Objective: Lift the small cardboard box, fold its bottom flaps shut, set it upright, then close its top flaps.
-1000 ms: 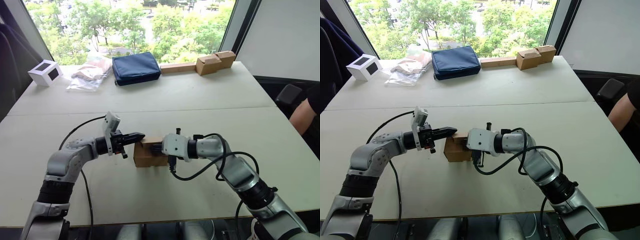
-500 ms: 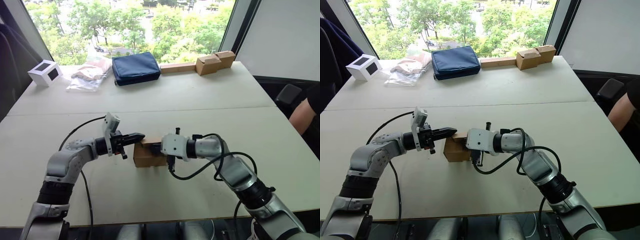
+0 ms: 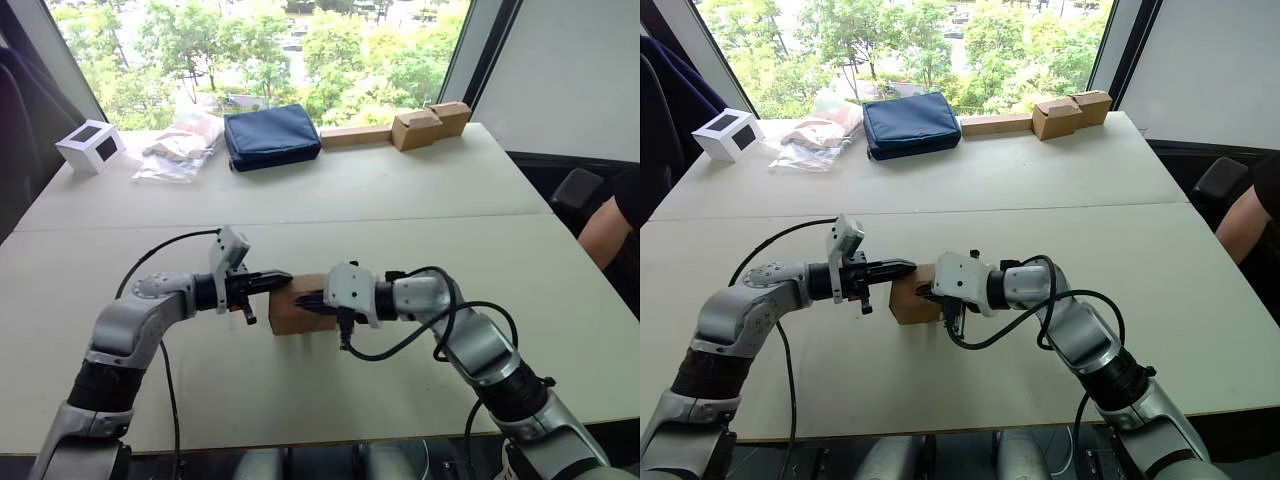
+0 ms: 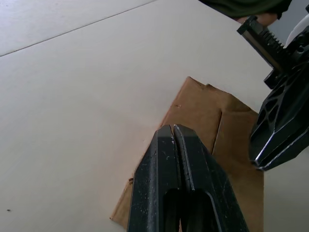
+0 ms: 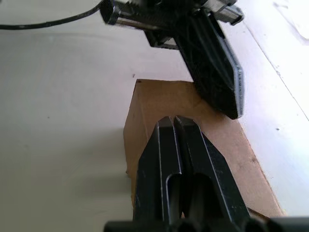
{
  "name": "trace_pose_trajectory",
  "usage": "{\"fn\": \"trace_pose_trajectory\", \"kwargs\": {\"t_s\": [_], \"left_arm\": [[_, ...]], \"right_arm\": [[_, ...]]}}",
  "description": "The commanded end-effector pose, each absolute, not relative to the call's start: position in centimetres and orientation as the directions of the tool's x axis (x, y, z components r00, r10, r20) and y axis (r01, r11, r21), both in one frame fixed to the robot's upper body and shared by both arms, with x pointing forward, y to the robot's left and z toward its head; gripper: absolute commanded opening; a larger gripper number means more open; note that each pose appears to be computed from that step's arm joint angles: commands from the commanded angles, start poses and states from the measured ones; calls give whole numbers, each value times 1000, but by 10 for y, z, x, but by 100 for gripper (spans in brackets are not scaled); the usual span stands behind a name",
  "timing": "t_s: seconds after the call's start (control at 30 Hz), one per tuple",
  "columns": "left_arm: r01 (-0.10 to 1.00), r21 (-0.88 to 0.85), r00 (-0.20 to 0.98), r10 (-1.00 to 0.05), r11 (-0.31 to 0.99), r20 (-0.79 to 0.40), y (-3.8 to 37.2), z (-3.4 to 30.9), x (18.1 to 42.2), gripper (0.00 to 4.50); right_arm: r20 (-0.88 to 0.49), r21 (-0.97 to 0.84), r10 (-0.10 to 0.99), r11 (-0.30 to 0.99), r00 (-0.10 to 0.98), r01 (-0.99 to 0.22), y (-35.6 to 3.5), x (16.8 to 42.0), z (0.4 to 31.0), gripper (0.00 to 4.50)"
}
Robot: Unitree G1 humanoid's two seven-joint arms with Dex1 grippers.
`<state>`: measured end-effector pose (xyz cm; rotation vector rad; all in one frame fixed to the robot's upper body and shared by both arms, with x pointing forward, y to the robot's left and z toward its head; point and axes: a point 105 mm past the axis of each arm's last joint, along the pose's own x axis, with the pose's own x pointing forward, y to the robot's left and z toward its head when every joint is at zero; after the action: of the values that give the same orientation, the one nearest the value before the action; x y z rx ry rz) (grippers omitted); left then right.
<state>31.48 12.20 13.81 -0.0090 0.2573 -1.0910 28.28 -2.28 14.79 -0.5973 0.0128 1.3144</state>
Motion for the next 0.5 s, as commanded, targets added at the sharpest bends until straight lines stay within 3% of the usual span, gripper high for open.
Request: {"fn": "trace_pose_trajectory", "kwargs": {"t_s": [0.03, 0.23, 0.5], "left_arm": [[881, -89, 439, -874, 465, -209, 124, 145, 315, 3], [894, -76, 430, -893, 442, -134, 121, 172, 308, 3], [912, -51, 394, -903, 407, -170, 111, 168, 299, 3]], "right_arm": [[-246, -399, 920, 192, 306, -897, -28, 285, 172, 0], [-186, -388, 887, 328, 422, -861, -44, 309, 183, 0], [-213, -399, 884, 310, 416, -863, -41, 313, 174, 0]]}}
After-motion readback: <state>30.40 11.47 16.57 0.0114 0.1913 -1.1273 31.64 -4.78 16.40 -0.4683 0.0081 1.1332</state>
